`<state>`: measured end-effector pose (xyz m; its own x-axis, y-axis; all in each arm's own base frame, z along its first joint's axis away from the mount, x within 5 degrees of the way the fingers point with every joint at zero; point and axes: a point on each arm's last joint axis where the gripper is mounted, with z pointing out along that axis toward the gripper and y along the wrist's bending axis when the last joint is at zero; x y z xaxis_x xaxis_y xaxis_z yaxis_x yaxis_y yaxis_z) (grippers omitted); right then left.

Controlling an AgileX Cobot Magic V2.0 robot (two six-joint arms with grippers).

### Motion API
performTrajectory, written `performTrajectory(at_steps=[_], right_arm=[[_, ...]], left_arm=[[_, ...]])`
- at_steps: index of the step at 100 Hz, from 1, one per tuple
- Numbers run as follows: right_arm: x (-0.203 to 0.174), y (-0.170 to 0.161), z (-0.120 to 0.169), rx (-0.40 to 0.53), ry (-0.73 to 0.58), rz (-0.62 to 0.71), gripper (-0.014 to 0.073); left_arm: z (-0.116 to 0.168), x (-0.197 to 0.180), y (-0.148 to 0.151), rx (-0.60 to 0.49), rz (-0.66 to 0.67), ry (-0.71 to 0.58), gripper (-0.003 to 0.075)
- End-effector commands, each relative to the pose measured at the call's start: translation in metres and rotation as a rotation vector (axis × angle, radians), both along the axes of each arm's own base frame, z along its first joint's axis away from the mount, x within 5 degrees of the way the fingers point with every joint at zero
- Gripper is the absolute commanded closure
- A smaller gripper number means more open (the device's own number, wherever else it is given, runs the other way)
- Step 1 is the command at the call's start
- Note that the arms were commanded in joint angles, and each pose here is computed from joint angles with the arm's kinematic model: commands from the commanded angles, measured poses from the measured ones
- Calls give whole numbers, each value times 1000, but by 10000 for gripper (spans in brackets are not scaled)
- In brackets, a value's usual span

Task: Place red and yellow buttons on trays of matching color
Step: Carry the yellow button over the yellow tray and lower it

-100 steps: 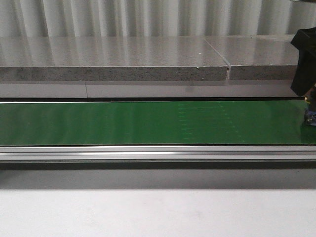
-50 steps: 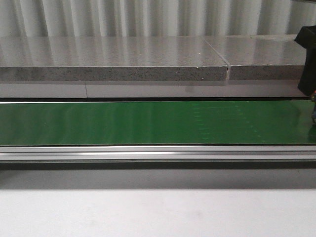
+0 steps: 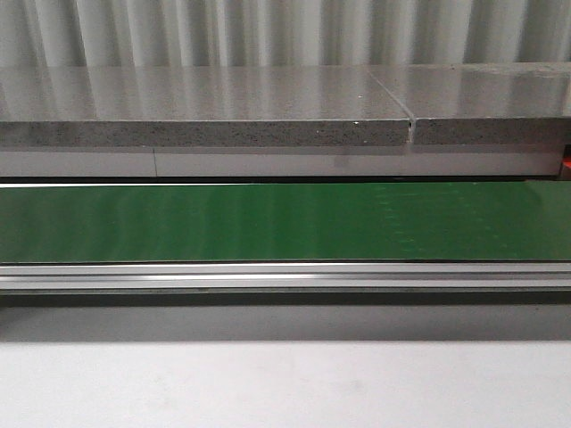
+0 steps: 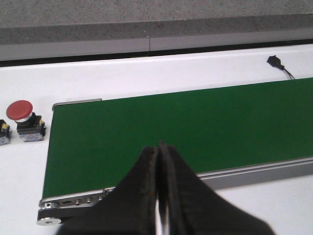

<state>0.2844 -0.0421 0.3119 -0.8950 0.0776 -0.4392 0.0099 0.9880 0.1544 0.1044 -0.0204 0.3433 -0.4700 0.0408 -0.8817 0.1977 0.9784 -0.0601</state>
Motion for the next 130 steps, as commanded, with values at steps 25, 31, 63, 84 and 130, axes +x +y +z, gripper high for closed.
performTrajectory(at_steps=[25, 31, 63, 84, 130], right_arm=[[-48, -57, 22, 18, -100, -343, 440], [-56, -63, 16, 26, -87, -393, 440], [-82, -87, -15, 45, -53, -577, 440], [-96, -93, -43, 60, -4, -644, 440], [-104, -105, -64, 13, -75, -742, 440]], left_arm=[[14, 2, -1, -27, 3, -95, 740], [14, 2, -1, -27, 3, -95, 740], [14, 2, -1, -27, 3, -95, 740], [14, 2, -1, -27, 3, -95, 740], [14, 2, -1, -27, 3, -95, 740]])
